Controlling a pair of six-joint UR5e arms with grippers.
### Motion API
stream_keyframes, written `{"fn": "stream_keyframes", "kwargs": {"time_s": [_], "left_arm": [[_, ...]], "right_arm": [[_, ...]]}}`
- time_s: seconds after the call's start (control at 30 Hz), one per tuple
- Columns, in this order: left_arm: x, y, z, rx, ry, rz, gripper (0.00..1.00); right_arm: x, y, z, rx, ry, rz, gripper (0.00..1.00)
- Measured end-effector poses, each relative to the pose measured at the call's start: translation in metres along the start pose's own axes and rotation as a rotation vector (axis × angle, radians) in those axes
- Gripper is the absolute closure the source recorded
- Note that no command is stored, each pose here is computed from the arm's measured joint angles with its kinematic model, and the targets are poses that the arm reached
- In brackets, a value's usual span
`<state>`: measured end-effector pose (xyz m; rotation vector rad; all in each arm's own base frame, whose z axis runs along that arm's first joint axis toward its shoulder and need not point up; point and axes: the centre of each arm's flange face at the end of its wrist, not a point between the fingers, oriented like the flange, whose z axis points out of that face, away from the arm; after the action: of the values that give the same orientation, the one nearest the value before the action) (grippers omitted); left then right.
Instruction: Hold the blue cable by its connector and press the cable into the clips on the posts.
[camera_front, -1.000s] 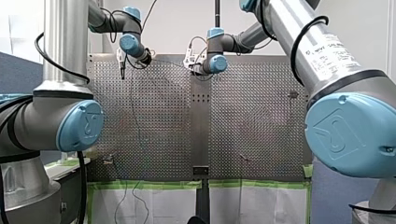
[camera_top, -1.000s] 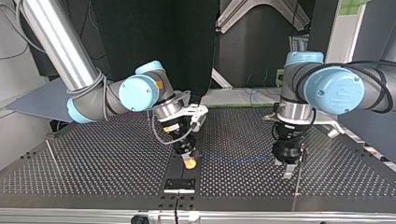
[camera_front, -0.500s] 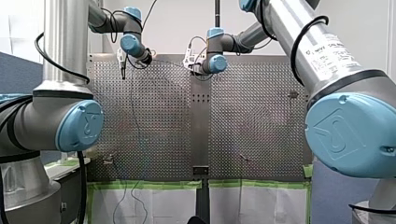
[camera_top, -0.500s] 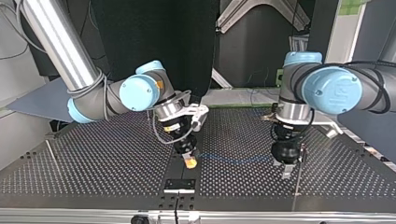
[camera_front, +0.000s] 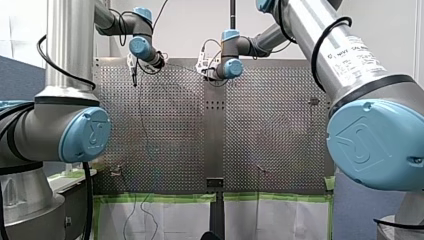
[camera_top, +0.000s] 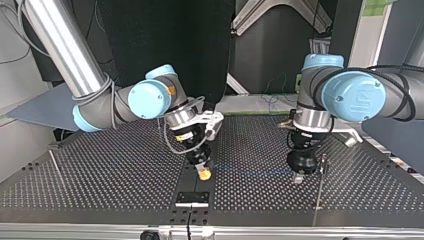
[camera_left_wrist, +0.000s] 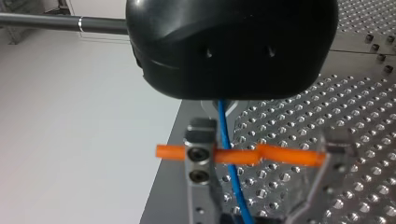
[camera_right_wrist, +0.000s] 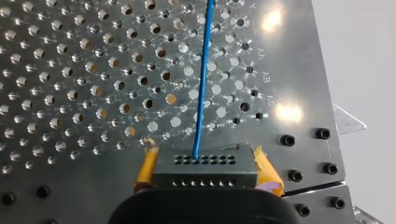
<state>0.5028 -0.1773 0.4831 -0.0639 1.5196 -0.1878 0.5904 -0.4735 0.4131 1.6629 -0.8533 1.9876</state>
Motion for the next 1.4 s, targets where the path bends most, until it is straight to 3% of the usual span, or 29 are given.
{"fn": "stream_keyframes", "kwargs": {"time_s": [0.33,0.63,0.97,1.23,1.4], "left_arm": [[0.005,-0.001,-0.002,-0.005,0.008,-0.004,1.0],[0.031,-0.008,-0.009,0.003,0.032,-0.005,1.0],[0.081,-0.027,-0.009,-0.007,0.142,0.052,1.0],[0.126,-0.049,-0.01,-0.013,0.202,0.085,1.0],[0.153,-0.062,-0.02,-0.015,0.22,0.094,1.0]], "right_arm": [[-0.003,0.0,-0.001,-0.002,-0.005,-0.001,1.0],[-0.034,0.003,-0.011,-0.017,-0.058,0.001,1.0],[-0.073,0.001,-0.027,-0.033,-0.124,-0.004,1.0],[-0.096,0.007,-0.036,-0.05,-0.127,-0.003,1.0],[-0.11,0.014,-0.041,-0.081,-0.122,-0.022,1.0]]}}
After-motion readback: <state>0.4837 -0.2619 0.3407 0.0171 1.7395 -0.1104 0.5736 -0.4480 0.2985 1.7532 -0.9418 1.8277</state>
